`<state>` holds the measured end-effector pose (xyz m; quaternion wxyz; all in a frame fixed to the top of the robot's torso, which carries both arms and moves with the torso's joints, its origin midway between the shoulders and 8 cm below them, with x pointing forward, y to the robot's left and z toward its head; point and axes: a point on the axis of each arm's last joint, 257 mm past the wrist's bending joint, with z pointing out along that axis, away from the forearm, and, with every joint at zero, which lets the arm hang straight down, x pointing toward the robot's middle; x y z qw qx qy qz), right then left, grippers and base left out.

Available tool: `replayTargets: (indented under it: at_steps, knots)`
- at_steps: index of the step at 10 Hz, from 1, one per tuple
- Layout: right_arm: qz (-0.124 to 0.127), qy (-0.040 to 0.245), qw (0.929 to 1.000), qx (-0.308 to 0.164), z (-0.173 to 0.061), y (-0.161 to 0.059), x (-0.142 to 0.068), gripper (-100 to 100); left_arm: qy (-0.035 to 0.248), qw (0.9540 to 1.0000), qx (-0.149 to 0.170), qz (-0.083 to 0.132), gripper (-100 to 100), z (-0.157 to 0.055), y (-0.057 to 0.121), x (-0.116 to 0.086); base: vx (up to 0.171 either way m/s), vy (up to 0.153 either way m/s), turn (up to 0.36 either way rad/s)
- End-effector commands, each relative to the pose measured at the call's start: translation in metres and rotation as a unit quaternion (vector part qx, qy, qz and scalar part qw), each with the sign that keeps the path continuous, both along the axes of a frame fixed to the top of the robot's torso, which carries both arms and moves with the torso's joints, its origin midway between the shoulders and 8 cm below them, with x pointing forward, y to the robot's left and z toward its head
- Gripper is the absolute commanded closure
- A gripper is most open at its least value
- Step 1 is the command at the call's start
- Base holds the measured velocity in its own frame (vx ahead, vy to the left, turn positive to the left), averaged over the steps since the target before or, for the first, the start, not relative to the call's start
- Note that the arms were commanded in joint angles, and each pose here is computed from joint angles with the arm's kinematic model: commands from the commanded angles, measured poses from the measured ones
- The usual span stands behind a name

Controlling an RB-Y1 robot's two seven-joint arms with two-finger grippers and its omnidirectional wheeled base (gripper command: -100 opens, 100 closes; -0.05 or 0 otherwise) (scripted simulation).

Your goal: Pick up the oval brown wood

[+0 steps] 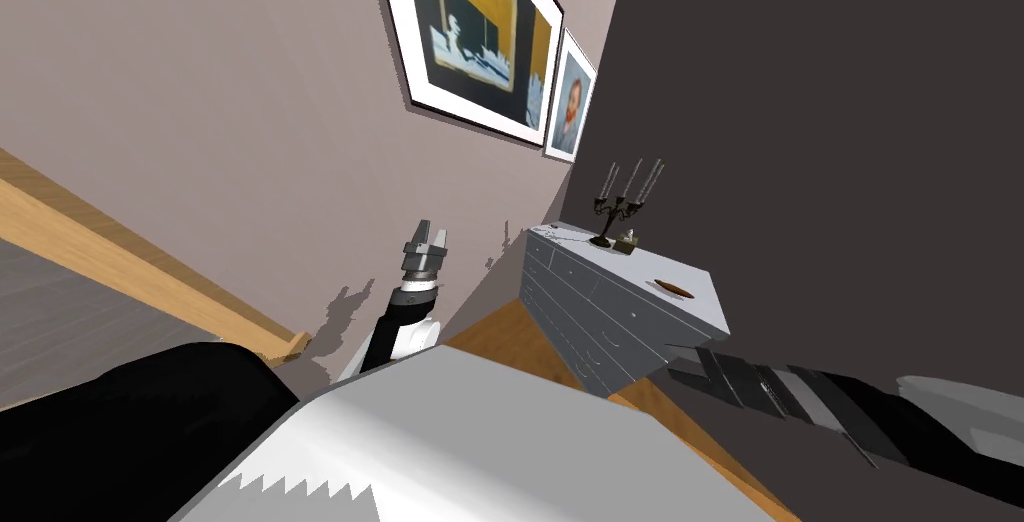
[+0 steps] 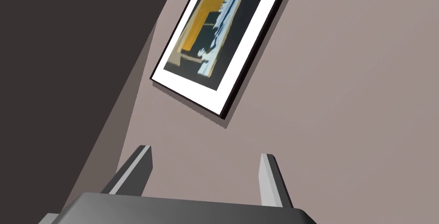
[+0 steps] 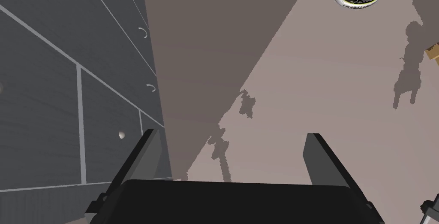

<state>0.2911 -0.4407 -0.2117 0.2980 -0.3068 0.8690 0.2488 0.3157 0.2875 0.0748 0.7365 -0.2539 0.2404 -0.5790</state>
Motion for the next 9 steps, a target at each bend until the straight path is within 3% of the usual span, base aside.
replayTargets:
  at_steps: [1,3,5,6,8,9]
  knots:
    - [0.004,0.014,0.9992,-0.038,0.004,-0.022,-0.005,-100,0.0,1.0,0.0,0.0,0,0.0,0.0,0.0,0.045,0.014,0.136]
    - [0.01,0.029,0.996,-0.083,0.015,-0.048,-0.009,-100,0.0,1.0,0.0,0.0,0,0.0,0.0,0.0,0.06,0.011,0.117]
    - [0.016,0.031,0.9941,-0.102,0.024,-0.055,-0.007,-100,0.0,1.0,0.0,0.0,0,0.0,0.0,0.0,0.045,-0.006,0.037]
    - [0.018,0.046,0.9895,-0.136,0.031,-0.075,-0.012,-100,0.0,1.0,0.0,0.0,0,0.0,0.0,0.0,0.053,-0.012,0.157]
    - [0.02,0.047,0.9882,-0.144,0.036,-0.078,-0.011,-100,0.0,1.0,0.0,0.0,0,0.0,0.0,0.0,0.045,-0.016,0.037]
    - [0.021,0.063,0.9821,-0.176,0.044,-0.097,-0.016,-100,0.0,1.0,0.0,0.0,0,0.0,0.0,0.0,0.058,-0.021,0.13]
